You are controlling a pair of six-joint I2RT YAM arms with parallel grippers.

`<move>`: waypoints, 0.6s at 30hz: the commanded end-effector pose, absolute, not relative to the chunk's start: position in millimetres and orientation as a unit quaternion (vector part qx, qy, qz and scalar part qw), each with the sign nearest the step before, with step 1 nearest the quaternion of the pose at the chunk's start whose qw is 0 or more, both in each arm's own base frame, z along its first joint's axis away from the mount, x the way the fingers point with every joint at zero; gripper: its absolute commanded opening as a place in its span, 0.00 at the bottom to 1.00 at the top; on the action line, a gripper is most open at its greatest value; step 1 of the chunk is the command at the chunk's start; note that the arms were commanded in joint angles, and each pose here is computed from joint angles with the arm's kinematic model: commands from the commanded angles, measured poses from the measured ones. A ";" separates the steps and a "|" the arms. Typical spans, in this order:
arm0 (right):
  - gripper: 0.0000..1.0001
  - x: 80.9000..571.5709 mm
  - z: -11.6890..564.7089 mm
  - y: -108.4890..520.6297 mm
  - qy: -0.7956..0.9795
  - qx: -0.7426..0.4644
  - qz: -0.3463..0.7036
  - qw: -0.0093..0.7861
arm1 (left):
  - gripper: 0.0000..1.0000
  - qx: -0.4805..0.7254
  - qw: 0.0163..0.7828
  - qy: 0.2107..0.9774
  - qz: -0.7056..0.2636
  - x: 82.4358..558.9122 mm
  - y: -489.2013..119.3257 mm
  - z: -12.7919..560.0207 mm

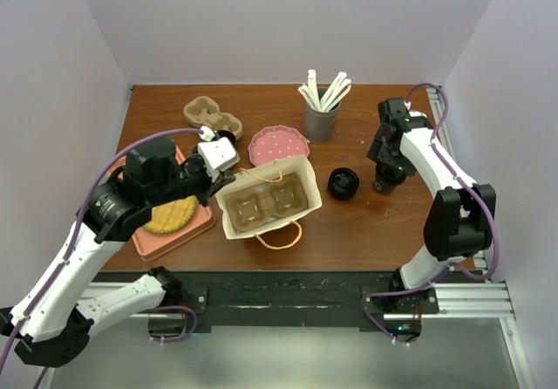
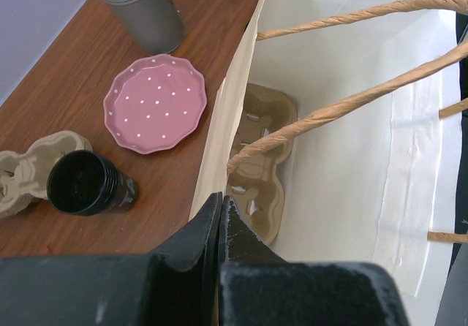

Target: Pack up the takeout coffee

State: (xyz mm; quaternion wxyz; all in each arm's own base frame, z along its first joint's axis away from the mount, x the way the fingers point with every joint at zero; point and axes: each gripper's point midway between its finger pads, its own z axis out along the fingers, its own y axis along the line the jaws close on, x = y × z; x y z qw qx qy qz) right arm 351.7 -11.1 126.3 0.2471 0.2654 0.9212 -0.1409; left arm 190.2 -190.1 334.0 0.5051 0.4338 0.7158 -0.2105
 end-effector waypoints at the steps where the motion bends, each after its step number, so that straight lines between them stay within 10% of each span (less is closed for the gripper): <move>1: 0.93 363.2 148.0 -15.6 0.914 0.269 -0.118 0.281 | 0.00 0.435 0.534 0.691 -0.219 193.7 -197.2 354.2; 18: 0.82 361.0 130.6 -14.5 0.920 0.272 -0.104 0.263 | 0.00 0.439 0.532 0.689 -0.222 195.0 -200.6 354.6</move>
